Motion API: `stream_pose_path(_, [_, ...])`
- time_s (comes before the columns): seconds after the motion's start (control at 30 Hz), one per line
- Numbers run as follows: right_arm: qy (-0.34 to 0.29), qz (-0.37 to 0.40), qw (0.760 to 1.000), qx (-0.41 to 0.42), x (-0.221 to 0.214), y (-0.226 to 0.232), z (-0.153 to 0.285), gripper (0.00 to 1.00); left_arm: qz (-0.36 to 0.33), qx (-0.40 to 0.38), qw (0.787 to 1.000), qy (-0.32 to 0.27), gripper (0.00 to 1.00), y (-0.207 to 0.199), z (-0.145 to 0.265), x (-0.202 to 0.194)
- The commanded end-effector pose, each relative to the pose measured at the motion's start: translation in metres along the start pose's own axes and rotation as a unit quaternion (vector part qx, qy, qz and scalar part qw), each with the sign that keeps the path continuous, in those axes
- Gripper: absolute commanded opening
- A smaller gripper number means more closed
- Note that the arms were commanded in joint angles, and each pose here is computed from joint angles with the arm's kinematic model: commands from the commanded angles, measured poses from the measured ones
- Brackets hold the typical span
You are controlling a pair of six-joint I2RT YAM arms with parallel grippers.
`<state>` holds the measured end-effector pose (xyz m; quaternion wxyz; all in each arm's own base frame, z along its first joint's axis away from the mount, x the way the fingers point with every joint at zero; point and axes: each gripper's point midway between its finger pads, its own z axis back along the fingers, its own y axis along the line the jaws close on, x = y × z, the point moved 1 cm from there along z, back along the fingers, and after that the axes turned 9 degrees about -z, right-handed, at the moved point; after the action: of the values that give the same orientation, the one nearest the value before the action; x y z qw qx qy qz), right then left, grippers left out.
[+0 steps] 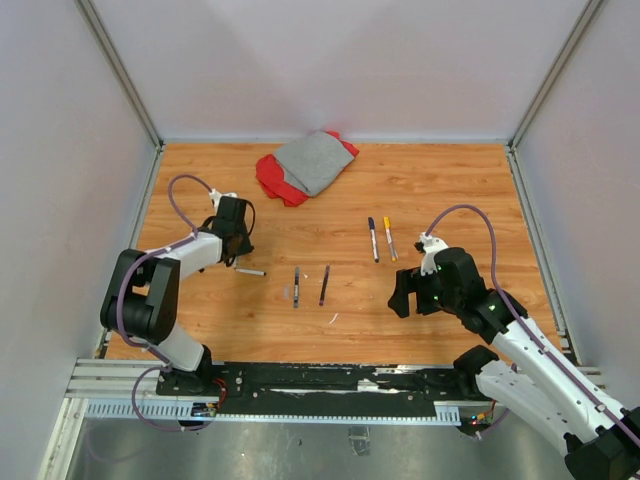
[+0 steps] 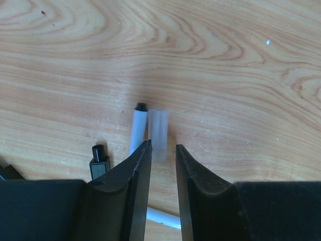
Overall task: Insert the pens into the pen caps
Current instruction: Pick up the pen from the center of the board.
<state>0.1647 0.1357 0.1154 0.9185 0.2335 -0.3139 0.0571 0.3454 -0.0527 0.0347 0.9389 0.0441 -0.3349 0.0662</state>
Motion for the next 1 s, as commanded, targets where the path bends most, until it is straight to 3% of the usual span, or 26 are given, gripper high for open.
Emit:
stream_pose_path(0.0, [-0.009,0.001,1.000,0.004,0.008,0.002,0.004,0.86,0.003,0.001,1.000,-0.023,0.31,0.000,-0.004,0.018])
stream_pose_path(0.43, [-0.005,0.000,1.000,0.003,0.007,0.001,0.002,0.86,-0.004,0.019,1.000,-0.013,0.30,0.004,-0.014,0.017])
stream_pose_path(0.97, [-0.004,0.000,1.000,0.003,0.007,0.002,0.002,0.86,-0.020,-0.004,1.000,0.004,0.16,-0.002,-0.017,0.003])
